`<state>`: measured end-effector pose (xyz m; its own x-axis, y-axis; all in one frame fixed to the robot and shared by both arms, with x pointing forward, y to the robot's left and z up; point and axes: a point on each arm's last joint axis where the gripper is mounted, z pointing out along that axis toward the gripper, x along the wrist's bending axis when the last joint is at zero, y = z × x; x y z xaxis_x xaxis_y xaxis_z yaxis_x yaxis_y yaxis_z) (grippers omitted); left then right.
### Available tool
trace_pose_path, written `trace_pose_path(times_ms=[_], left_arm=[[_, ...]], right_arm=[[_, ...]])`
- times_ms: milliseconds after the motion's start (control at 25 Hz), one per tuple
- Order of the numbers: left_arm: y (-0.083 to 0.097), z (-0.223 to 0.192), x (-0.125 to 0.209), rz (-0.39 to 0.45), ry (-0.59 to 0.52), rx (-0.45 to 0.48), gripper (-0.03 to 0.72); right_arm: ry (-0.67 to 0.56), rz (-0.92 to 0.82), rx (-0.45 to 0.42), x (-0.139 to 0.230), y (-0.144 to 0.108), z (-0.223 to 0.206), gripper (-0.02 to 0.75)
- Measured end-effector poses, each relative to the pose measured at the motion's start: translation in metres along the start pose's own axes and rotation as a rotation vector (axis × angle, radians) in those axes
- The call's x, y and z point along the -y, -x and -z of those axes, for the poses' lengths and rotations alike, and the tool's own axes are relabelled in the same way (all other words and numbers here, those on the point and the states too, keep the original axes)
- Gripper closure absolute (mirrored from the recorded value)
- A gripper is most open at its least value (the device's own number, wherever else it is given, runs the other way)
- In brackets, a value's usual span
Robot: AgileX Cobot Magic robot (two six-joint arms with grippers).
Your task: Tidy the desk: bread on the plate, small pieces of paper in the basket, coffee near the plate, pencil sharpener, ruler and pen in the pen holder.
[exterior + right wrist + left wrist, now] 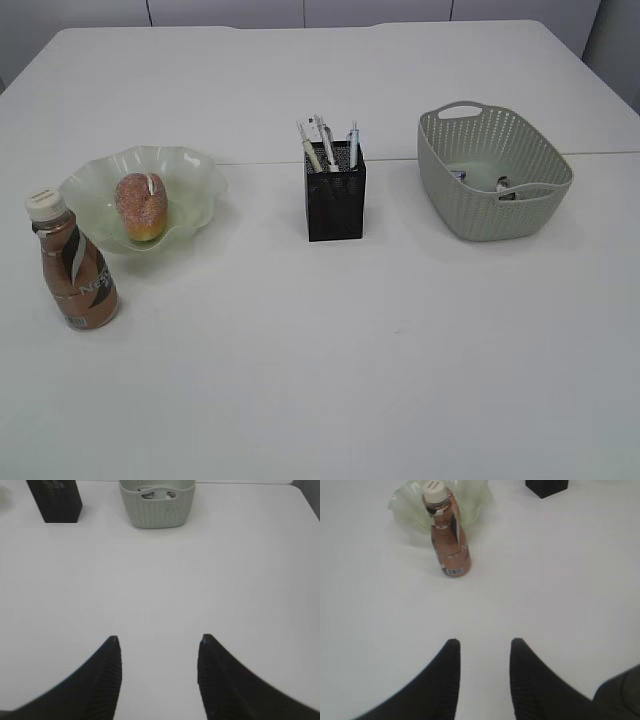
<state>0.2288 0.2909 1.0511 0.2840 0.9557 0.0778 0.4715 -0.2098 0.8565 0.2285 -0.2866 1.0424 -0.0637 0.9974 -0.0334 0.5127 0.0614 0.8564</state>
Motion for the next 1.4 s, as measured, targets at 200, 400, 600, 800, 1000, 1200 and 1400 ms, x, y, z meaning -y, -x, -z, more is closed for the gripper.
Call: trace_pose_path(times_ms=[200,400,600,800,1000,1200,1400], left_arm=[[0.0002,-0.0004,-0.0004,0.02,-0.002,-0.035,0.445],[0.0001,-0.0004,-0.0004,0.021,-0.002,-0.038,0.445],[0.0001,-0.0004,-0.0004,0.021,-0.002,-0.038,0.447],[0.0001,-0.0004,-0.0004,0.021,-0.002,-0.038,0.449],[0.0001,-0.0004,-0.0004,0.021,-0.002,-0.038,0.449],[0.0001,-0.0004,-0.0004,0.021,-0.002,-0.038,0.449],[0.0001,-0.0004,-0.0004,0.021,-0.002,-0.038,0.449]], right_arm=[[0.002,0.03,-0.051,0.0004,0.0006,0.0007,0.343],[0.002,0.03,-0.051,0.0004,0.0006,0.0007,0.343],[0.002,0.03,-0.051,0.0004,0.0006,0.0007,0.343],[0.001,0.034,-0.044,0.0005,0.0013,0.0007,0.342],[-0.007,0.061,0.015,0.0012,0.0066,0.0005,0.343],[-0.009,0.069,0.028,0.0013,0.0078,0.0005,0.343],[-0.01,0.07,0.03,0.0014,0.0081,0.0005,0.343]])
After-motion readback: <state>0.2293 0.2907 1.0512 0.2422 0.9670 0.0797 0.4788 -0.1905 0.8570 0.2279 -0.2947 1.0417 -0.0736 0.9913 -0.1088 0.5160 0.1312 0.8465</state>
